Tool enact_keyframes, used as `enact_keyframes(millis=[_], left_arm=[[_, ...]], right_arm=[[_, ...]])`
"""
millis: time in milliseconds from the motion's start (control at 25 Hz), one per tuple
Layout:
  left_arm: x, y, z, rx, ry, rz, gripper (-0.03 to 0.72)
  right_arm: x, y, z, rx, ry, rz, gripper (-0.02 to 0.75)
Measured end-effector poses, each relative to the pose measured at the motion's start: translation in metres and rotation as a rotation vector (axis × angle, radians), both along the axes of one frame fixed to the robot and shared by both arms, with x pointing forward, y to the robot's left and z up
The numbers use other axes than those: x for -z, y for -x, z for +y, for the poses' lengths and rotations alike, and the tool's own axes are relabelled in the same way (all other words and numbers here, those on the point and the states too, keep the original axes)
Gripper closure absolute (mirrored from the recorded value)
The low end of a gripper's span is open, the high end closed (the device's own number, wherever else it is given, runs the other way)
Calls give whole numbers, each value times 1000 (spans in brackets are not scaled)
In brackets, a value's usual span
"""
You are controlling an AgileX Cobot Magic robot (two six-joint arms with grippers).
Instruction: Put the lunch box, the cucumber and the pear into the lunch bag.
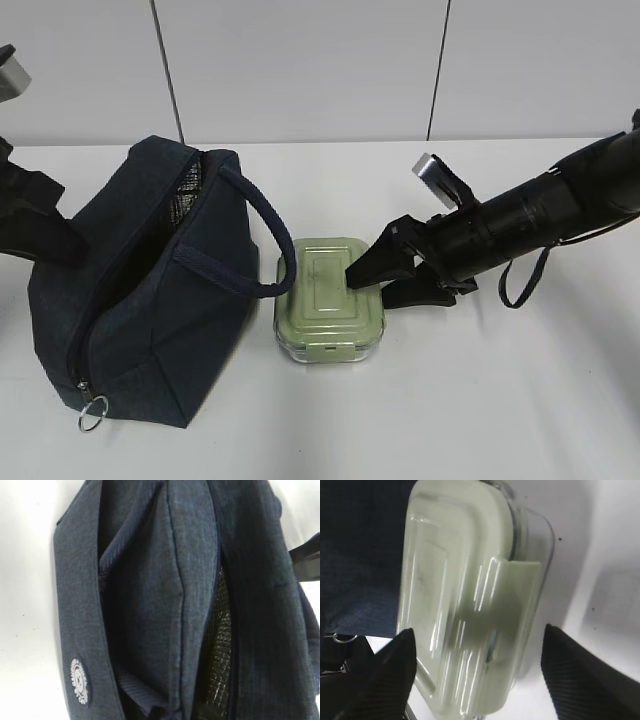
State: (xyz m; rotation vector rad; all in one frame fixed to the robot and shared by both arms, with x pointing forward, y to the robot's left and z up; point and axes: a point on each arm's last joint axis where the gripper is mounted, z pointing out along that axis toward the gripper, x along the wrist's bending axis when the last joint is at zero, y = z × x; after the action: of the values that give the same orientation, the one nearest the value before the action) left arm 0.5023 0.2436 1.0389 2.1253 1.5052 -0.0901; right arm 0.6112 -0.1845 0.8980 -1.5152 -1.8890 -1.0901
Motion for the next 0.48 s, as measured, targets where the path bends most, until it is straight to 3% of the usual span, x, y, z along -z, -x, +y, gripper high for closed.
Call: enact_keyframes(millis=[320, 480], left_arm=[[0, 0, 0, 1, 0, 1, 683], [0, 0, 0, 1, -1, 1, 683]], right_arm=[[3, -2, 22, -3, 69, -54, 156], [6, -3, 23, -2, 52, -35, 251]])
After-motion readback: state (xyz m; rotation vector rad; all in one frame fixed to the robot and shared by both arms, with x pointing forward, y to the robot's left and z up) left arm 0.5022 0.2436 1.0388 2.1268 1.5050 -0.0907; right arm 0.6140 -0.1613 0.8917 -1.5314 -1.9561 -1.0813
